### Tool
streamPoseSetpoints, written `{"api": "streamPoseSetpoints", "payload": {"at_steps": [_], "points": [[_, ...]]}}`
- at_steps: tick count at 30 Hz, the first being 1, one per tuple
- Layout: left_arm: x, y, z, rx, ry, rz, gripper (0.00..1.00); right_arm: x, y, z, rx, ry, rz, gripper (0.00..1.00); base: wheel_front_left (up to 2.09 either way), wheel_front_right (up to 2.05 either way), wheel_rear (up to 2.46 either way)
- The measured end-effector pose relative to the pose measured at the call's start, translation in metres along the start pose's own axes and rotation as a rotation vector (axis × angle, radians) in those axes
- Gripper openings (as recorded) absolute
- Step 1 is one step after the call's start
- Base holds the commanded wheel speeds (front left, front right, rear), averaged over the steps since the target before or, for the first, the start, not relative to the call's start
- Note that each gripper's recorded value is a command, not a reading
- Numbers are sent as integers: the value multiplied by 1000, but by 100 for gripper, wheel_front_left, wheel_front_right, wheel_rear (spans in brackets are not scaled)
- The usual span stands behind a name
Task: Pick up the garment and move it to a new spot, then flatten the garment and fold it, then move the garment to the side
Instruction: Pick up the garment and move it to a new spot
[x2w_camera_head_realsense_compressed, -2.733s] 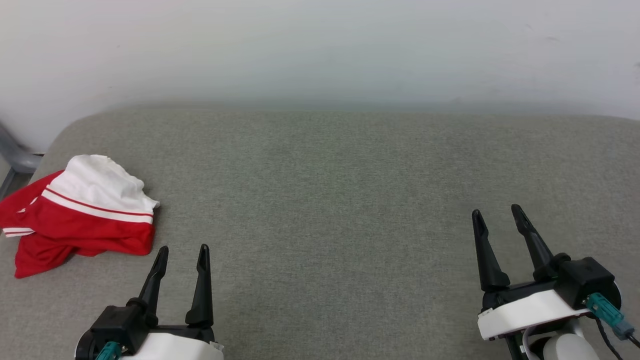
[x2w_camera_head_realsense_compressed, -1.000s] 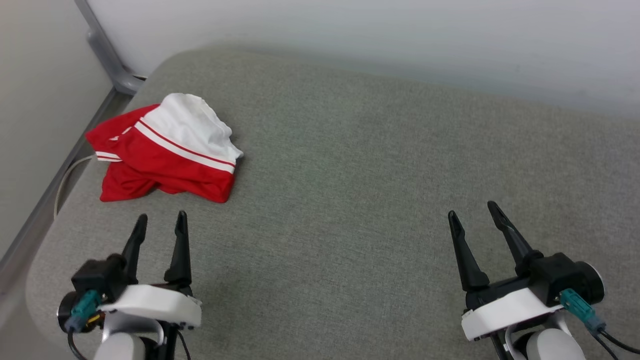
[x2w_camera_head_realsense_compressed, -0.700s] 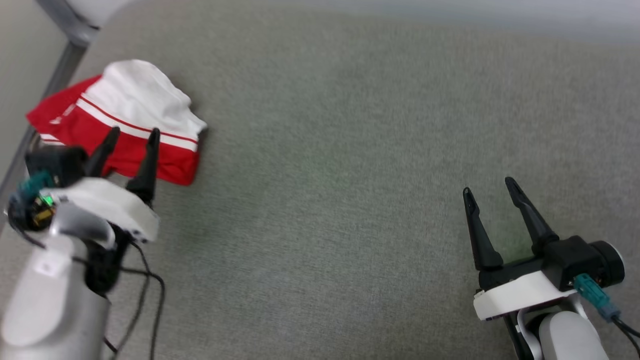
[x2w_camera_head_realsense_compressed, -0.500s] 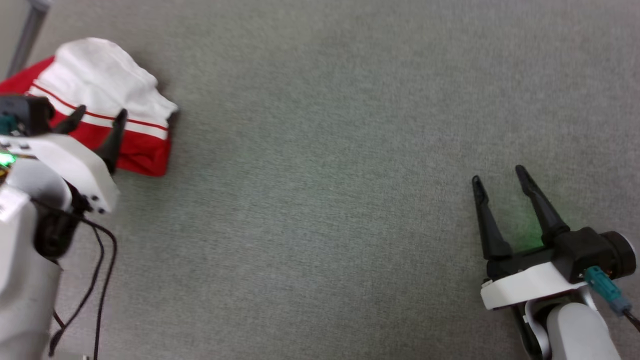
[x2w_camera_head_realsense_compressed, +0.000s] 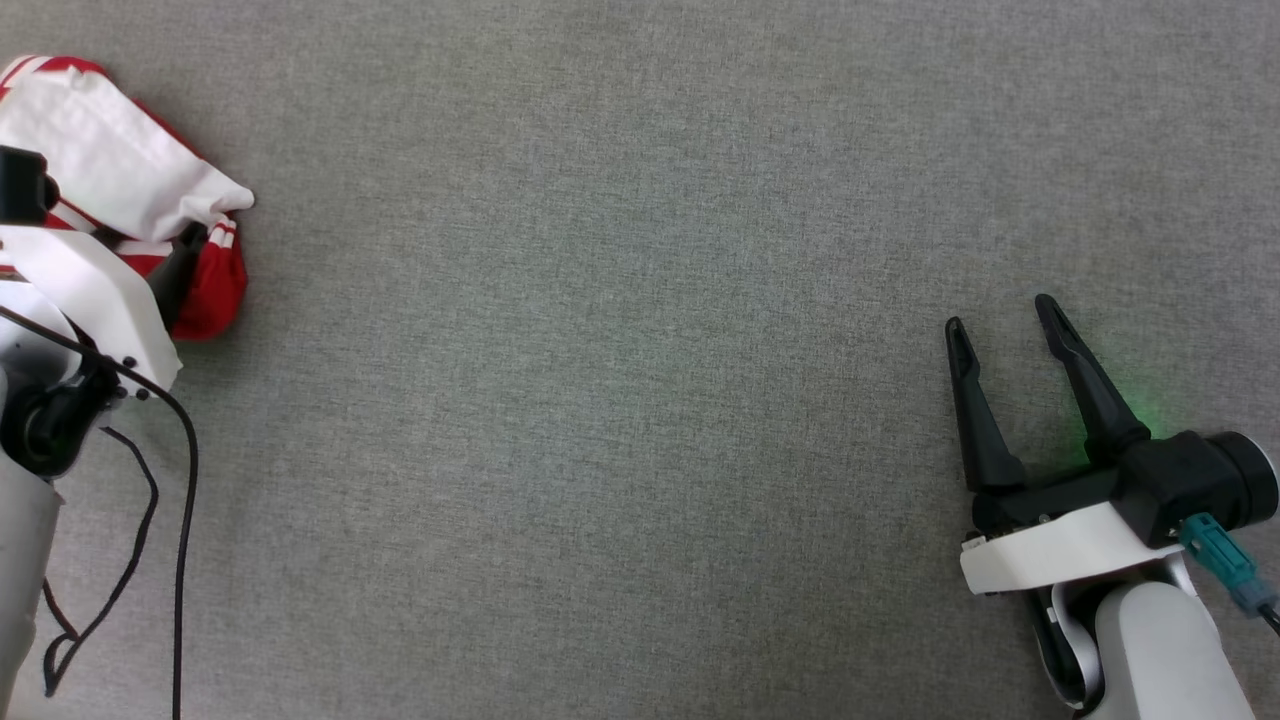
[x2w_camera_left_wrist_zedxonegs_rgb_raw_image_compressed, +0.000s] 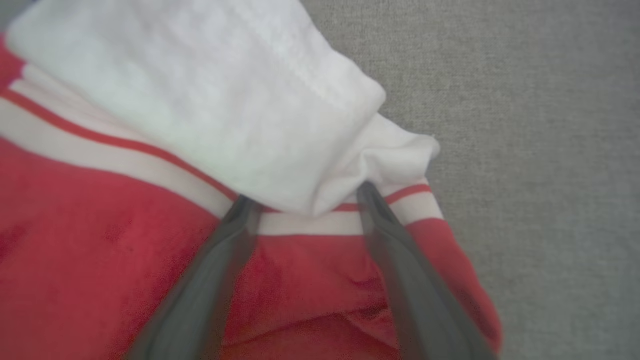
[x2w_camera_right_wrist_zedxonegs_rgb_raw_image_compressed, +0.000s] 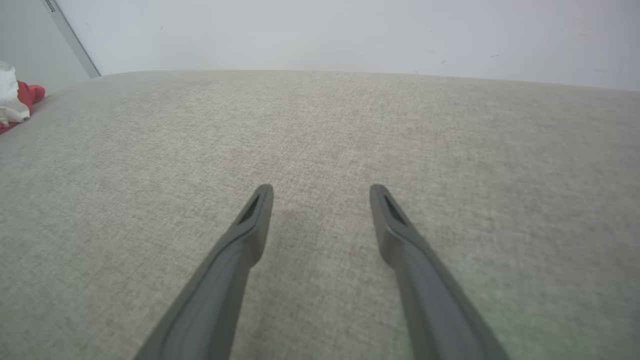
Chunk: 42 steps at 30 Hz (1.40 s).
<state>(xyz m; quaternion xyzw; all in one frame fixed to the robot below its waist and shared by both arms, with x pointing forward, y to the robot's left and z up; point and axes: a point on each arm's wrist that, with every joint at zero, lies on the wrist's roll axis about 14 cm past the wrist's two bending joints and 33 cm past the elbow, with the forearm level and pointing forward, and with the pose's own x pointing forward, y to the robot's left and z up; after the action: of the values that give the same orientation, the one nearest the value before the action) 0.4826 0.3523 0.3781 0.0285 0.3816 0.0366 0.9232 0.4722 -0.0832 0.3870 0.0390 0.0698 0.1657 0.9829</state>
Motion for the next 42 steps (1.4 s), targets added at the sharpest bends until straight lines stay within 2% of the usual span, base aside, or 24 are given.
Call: {"api": "streamPoseSetpoints", "payload": {"at_steps": [1, 5, 11, 19, 25, 31, 36, 38, 39, 42], "points": [[1, -2, -3, -1, 9, -5, 0, 0, 0, 0, -1, -1, -1, 100, 0, 0, 0], [-3, -6, 10, -13, -83, -18, 0, -1, -1, 5, -7, -8, -6, 100, 0, 0, 0], [-33, 8, 53, 37, -339, 16, 0, -6, 2, 21, -14, -38, -3, 100, 0, 0, 0], [-107, 5, 116, 205, -677, 28, 0, -22, 8, 58, -16, -110, -7, 100, 0, 0, 0], [-169, -24, 154, 321, -892, -19, 0, -39, 12, 87, 4, -173, -14, 100, 0, 0, 0], [-208, -80, 177, 384, -1018, -149, 0, -56, 4, 109, 20, -231, -49, 100, 0, 0, 0], [-218, -147, 182, 419, -1059, -317, 0, -72, -16, 119, 26, -258, -113, 100, 0, 0, 0], [-220, -177, 182, 433, -1065, -393, 0, -79, -25, 122, 24, -268, -144, 100, 0, 0, 0], [-224, -226, 183, 435, -1079, -517, 0, -90, -42, 126, 23, -283, -198, 100, 0, 0, 0], [-227, -276, 180, 425, -1079, -635, 0, -103, -61, 129, 31, -297, -261, 100, 0, 0, 0]]}}
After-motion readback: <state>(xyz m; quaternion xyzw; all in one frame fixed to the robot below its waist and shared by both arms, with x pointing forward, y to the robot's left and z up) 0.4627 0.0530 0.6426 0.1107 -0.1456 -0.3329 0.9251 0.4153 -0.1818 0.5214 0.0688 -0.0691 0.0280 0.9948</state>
